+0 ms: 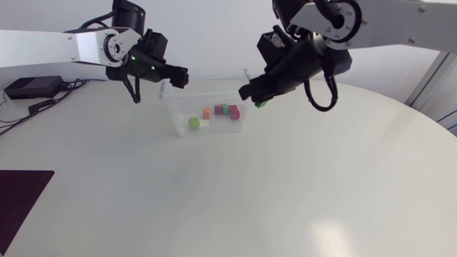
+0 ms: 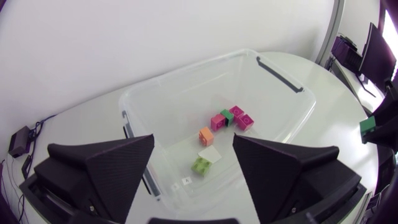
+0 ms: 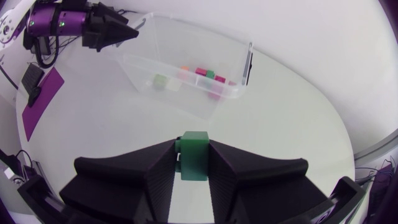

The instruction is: Place the duplo bricks in the container

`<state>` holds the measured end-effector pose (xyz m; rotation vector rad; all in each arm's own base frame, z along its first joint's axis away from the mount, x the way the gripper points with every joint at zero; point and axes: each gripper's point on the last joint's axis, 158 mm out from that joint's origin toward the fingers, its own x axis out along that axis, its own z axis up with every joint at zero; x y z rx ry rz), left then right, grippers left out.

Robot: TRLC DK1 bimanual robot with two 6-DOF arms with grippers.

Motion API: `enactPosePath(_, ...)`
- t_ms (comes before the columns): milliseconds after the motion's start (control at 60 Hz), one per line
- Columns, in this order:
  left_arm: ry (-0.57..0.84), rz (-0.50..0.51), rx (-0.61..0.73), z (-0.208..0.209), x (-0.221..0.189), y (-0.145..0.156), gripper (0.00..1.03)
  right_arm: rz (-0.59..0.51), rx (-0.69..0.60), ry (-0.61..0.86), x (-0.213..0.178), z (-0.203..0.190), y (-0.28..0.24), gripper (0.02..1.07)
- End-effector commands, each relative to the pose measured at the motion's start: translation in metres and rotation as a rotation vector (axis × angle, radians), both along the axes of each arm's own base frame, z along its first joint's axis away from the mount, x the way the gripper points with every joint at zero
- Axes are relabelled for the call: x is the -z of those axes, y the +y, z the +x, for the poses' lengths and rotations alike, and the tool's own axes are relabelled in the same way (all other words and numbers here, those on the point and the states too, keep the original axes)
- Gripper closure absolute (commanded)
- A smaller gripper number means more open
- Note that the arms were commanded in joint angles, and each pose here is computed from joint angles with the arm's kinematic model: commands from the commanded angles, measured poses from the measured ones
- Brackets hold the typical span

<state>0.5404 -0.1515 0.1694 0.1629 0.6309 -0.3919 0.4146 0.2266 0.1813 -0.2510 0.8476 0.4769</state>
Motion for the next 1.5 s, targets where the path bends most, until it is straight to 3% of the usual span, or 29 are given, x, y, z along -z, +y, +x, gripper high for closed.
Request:
enactPosePath(0,-0.084,-0.039,-0.026,-0.011,-0.049,0.009,0.03,-0.002,-0.016,-0.008,0.004,0.012,0.011,0.85)
enactPosePath(300,-0.131,-0.031,-0.021,-0.084,-0.094,0.029,0.04,0.045,-0.014,-0.099,-0.011,0.058,0.033,0.85)
enactPosePath(683,-0.109,-0.011,-0.021,-0.167,-0.071,0.05,0.04,0.078,-0.004,-0.156,-0.012,0.111,0.056,0.83)
enactPosePath(800,-0.103,-0.009,-0.022,-0.188,-0.062,0.055,0.04,0.084,-0.003,-0.165,-0.007,0.125,0.064,0.72)
enactPosePath(850,-0.103,-0.008,-0.034,-0.195,-0.058,0.06,0.04,0.08,0.001,-0.162,0.0,0.131,0.066,0.62)
enactPosePath(950,-0.084,0.007,-0.058,-0.209,-0.043,0.07,0.04,0.066,0.009,-0.161,0.011,0.141,0.069,0.19)
enactPosePath(1000,-0.082,0.025,-0.079,-0.213,-0.037,0.075,0.04,0.056,0.016,-0.159,0.015,0.143,0.067,0.07)
enactPosePath(1233,-0.137,0.048,-0.179,-0.224,-0.03,0.103,0.04,0.074,0.051,-0.2,-0.014,0.129,0.037,0.06)
enactPosePath(1333,-0.183,0.024,-0.262,-0.226,-0.037,0.117,0.04,0.072,0.064,-0.25,-0.037,0.11,0.015,0.06)
enactPosePath(1483,-0.259,0.021,-0.279,-0.237,-0.039,0.123,0.04,0.079,0.097,-0.318,-0.062,0.078,-0.024,0.06)
